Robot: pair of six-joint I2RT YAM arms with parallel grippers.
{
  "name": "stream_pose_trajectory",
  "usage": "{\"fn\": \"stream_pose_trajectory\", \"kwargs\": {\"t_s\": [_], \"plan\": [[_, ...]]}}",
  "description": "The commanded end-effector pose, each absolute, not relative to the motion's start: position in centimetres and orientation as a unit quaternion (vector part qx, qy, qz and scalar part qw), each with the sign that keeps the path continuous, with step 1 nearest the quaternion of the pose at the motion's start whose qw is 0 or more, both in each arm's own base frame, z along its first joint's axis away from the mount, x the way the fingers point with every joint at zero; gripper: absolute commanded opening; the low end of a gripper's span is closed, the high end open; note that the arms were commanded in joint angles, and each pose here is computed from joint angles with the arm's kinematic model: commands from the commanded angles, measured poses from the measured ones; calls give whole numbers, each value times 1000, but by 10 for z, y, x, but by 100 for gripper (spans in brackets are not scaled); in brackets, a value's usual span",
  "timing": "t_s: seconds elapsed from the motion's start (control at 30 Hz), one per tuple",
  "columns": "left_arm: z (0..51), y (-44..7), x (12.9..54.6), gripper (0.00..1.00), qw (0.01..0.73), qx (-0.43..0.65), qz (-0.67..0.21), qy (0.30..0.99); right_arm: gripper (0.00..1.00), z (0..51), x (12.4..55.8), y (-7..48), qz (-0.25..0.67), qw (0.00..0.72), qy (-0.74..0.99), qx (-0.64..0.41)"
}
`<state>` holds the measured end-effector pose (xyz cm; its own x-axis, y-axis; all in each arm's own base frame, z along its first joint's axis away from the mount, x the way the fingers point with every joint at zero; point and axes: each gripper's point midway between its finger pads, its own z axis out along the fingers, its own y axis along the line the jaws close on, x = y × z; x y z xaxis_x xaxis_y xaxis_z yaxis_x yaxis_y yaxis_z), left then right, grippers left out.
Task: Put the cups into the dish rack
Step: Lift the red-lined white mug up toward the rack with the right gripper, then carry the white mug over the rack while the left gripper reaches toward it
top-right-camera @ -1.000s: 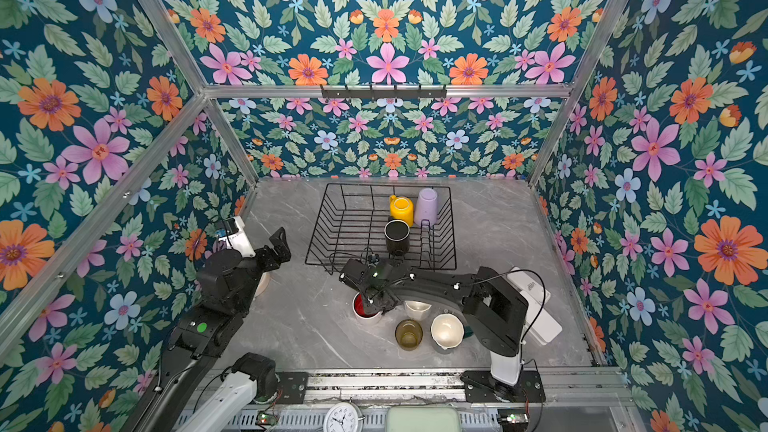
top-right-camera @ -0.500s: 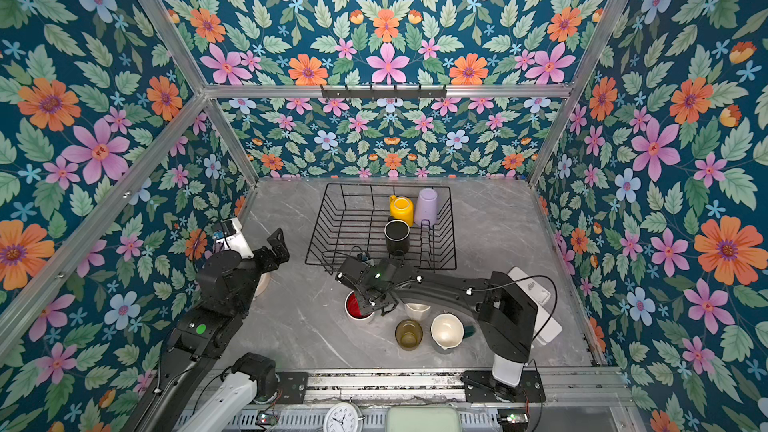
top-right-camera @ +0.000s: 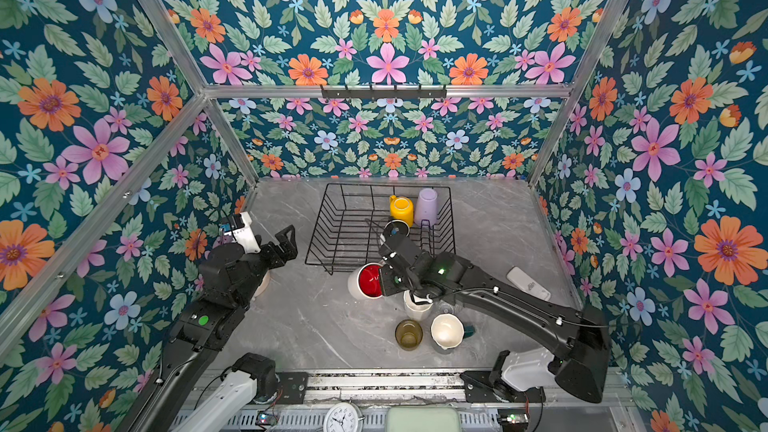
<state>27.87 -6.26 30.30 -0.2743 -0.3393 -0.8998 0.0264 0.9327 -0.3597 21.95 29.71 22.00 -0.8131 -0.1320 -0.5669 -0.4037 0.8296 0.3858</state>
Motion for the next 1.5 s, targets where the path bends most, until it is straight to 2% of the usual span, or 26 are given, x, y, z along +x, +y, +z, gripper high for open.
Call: {"fn": "stream_pose_trajectory", "kwargs": {"t_s": [0.0, 0.4, 0.67, 0.9, 1.17, 1.47], "plan": [[309, -79, 281, 100, 588, -85, -203, 778, 0, 251, 234, 303, 329, 306, 884, -128], [325, -140, 277, 100, 545, 18, -357, 759, 0, 268, 273, 272, 405, 327, 851, -69], [329, -179, 257, 100, 496, 121, -464, 724, 0, 274, 280, 282, 447, 332, 826, -84], [341, -201, 232, 100, 468, 195, -546, 667, 0, 287, 282, 298, 475, 343, 800, -129], [347, -211, 214, 100, 440, 236, -597, 628, 0, 309, 277, 316, 517, 348, 760, -183], [345, -216, 209, 100, 416, 252, -615, 621, 0, 329, 263, 330, 548, 359, 719, -233]]}}
